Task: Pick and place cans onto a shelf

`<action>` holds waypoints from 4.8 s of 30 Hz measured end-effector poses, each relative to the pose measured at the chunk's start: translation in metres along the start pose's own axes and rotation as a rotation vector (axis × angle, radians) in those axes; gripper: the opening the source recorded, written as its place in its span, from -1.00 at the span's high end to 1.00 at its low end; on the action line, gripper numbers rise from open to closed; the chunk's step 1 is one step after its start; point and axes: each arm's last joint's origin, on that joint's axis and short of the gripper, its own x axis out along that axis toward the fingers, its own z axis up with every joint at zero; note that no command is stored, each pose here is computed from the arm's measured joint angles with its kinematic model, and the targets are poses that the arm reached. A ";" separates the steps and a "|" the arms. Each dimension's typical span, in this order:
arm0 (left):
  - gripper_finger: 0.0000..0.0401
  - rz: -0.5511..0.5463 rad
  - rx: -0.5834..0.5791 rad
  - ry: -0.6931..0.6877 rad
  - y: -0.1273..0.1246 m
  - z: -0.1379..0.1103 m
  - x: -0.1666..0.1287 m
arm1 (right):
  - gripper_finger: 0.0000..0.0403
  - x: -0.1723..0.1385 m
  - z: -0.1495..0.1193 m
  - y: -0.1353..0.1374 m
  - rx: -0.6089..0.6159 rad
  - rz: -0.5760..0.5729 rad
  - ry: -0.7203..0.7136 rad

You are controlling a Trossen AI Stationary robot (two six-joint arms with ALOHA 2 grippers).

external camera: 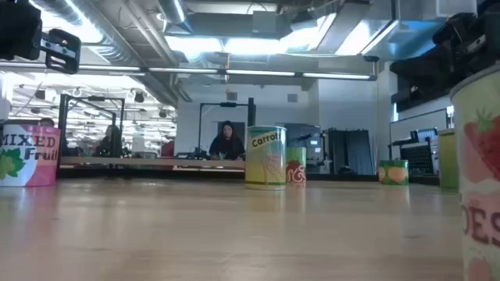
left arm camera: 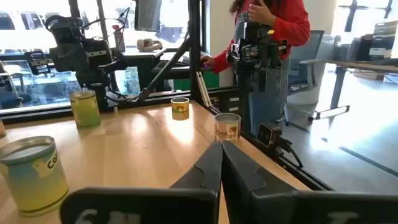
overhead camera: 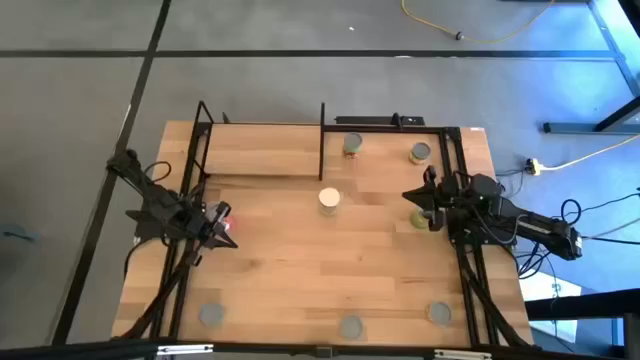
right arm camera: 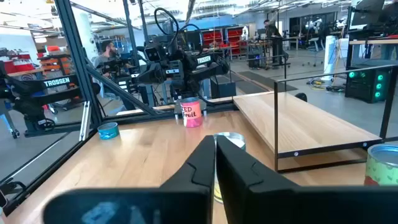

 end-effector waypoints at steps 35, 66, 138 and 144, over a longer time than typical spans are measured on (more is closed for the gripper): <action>1.00 0.000 0.000 0.000 0.000 0.000 0.000 | 0.91 0.000 0.000 0.000 0.000 0.000 0.000; 1.00 0.001 0.004 0.000 0.000 0.000 0.000 | 0.91 0.000 0.000 0.000 0.000 0.000 0.000; 0.90 0.711 -0.541 0.292 0.033 0.216 0.042 | 0.91 0.005 0.164 0.027 0.177 0.062 0.464; 0.69 0.704 -0.601 0.310 0.036 0.214 0.042 | 0.91 0.005 0.164 0.027 0.175 0.062 0.464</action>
